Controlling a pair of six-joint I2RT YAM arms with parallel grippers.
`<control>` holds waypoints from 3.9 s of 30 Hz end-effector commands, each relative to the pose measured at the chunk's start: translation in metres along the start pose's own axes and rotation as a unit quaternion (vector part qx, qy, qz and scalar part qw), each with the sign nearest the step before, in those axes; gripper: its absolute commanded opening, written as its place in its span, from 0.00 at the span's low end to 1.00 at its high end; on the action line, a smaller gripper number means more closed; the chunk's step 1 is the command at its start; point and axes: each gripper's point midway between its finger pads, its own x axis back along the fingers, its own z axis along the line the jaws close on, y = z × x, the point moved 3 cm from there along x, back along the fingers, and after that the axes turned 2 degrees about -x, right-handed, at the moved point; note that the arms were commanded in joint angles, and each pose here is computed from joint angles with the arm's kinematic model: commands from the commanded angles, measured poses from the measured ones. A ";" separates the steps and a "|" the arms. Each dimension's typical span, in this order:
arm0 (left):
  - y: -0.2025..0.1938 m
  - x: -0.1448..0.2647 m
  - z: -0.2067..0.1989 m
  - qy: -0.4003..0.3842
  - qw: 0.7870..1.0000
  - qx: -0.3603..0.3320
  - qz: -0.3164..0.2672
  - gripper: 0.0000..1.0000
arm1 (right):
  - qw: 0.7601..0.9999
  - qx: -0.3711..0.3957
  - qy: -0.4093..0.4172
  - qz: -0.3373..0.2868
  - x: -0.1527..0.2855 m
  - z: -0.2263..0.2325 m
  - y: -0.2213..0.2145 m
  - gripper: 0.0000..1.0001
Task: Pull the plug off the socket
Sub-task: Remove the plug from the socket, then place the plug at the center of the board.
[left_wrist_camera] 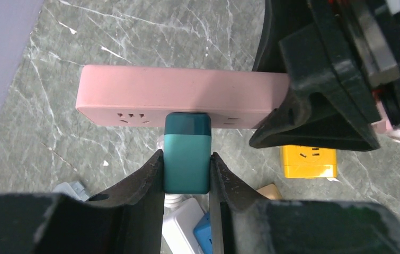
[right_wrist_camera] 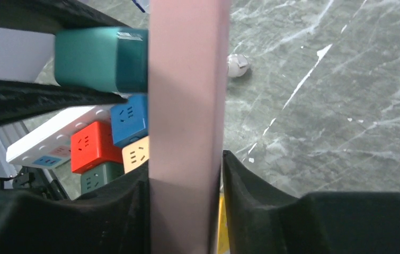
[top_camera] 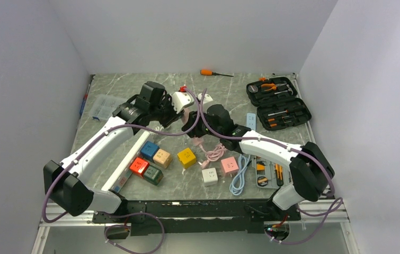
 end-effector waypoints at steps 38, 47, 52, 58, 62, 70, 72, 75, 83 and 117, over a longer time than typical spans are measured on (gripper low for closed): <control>-0.038 0.008 0.006 0.061 0.991 -0.092 0.073 0.00 | 0.973 -0.071 -0.217 0.040 -0.016 -0.155 -0.005 0.00; -0.036 0.014 0.007 0.080 0.992 -0.075 0.063 0.00 | 0.972 -0.116 -0.192 0.066 -0.034 -0.163 -0.018 0.00; -0.039 0.019 0.003 0.079 0.993 -0.070 0.056 0.00 | 0.971 -0.130 -0.190 0.070 -0.038 -0.174 -0.021 0.00; -0.033 0.026 0.000 0.080 0.994 -0.064 0.035 0.00 | 0.972 -0.151 -0.169 0.066 -0.041 -0.178 -0.024 0.00; -0.030 0.030 -0.003 0.073 0.995 -0.068 0.027 0.00 | 0.971 -0.142 -0.178 0.071 -0.041 -0.183 -0.027 0.00; -0.025 0.036 -0.003 0.073 0.995 -0.071 0.021 0.00 | 0.969 -0.115 -0.210 0.068 -0.039 -0.192 -0.019 0.00; -0.024 0.038 -0.002 0.074 0.995 -0.071 0.020 0.00 | 0.967 -0.106 -0.221 0.074 -0.039 -0.197 -0.022 0.00; -0.022 0.041 -0.004 0.071 0.995 -0.071 0.018 0.00 | 0.964 -0.095 -0.237 0.075 -0.038 -0.201 -0.023 0.00; -0.016 0.042 -0.009 0.055 0.996 -0.065 0.006 0.00 | 0.970 -0.091 -0.215 0.070 -0.049 -0.194 -0.004 0.00; 0.014 -0.074 -0.083 -0.153 0.983 -0.093 0.050 0.00 | 0.927 -0.160 -0.311 -0.137 0.100 -0.179 0.151 1.00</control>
